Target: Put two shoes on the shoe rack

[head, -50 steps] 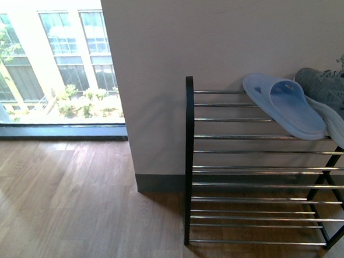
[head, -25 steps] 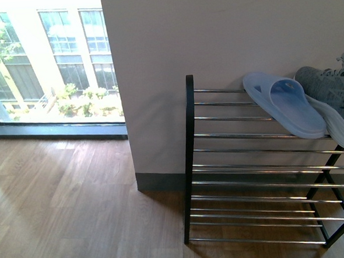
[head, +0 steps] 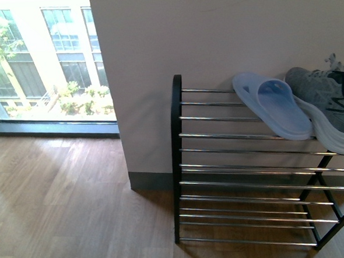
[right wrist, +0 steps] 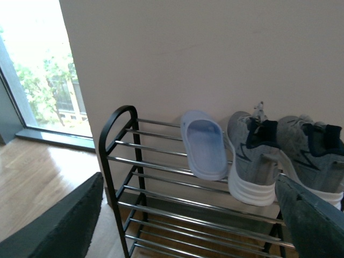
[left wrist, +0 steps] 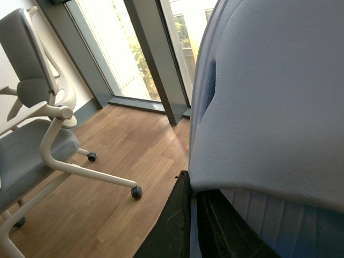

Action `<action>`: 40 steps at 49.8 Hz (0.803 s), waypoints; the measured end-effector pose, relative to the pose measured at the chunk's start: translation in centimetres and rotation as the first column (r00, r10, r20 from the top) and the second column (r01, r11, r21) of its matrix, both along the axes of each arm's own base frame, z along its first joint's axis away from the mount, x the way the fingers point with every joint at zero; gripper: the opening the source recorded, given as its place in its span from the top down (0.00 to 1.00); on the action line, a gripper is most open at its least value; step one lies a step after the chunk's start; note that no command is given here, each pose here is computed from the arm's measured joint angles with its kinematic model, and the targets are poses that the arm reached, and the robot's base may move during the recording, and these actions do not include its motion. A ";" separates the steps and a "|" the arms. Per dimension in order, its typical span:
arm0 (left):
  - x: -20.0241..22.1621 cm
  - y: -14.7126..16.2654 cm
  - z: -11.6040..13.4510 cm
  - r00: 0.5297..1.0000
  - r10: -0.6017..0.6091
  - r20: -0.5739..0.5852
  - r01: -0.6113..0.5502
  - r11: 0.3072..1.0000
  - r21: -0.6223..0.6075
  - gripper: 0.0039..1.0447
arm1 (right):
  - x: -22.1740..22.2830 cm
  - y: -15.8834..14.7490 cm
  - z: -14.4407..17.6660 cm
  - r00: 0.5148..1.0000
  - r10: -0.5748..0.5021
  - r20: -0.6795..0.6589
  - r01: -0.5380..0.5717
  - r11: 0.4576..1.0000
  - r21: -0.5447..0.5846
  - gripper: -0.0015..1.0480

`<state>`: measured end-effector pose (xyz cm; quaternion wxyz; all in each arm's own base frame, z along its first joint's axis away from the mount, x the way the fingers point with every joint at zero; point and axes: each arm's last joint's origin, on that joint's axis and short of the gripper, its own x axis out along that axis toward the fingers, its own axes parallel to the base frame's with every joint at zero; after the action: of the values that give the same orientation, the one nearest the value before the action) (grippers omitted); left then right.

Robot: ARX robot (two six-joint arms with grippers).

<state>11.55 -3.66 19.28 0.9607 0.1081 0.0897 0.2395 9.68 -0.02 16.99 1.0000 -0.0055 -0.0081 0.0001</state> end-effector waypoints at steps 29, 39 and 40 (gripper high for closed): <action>12.2 -0.3 3.2 0.960 -0.274 0.057 0.218 0.607 -0.764 0.99 | 0.0 0.0 0.0 1.000 -0.003 -0.001 0.003 1.000 0.001 0.09; 22.7 -2.0 1.4 0.923 -0.375 -0.085 0.127 0.507 -0.853 0.99 | 0.0 0.0 0.0 1.000 -0.002 -0.001 0.002 1.000 0.001 0.09; 23.7 -2.4 1.0 0.915 -0.391 -0.101 0.122 0.506 -0.854 0.99 | 0.0 0.0 0.0 1.000 -0.003 -0.001 0.003 1.000 0.001 0.09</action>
<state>35.30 -6.06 20.32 0.8967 -0.3155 0.3105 0.0033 9.68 -0.01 16.98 1.0000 -0.0051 -0.0075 -0.0014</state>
